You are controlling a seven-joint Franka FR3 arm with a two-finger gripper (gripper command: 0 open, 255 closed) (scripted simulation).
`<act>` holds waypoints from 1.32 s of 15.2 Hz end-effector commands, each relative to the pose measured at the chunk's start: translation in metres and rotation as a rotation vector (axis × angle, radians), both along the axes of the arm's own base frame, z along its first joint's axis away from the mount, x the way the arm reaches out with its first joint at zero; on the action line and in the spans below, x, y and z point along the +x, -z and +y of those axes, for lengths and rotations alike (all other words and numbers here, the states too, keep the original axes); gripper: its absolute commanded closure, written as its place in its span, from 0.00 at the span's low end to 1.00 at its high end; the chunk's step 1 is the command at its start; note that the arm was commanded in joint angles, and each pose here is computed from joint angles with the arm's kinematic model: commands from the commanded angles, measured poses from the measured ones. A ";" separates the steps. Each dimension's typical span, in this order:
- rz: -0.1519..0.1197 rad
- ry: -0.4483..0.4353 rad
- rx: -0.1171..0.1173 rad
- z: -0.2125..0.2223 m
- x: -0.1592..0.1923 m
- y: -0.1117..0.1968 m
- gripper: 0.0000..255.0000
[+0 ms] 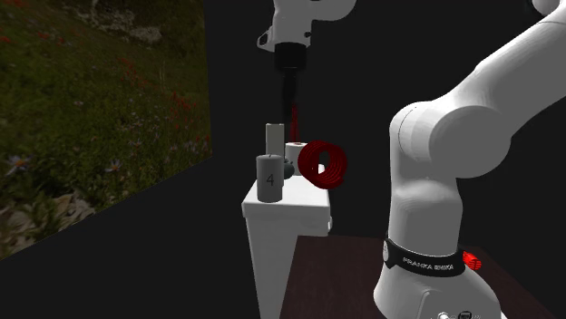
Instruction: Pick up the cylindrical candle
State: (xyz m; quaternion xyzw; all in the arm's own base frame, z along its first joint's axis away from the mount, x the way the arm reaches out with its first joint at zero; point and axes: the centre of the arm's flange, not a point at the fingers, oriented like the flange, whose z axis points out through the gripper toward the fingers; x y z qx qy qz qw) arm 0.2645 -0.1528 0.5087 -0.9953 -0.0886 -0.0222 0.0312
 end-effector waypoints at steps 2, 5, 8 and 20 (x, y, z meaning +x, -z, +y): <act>-0.035 -0.087 0.011 -0.030 0.002 0.027 0.00; -0.069 -0.168 0.024 -0.061 0.006 0.054 0.00; -0.102 -0.249 0.037 -0.091 0.013 0.082 0.00; -0.143 -0.351 0.052 -0.127 0.027 0.156 0.00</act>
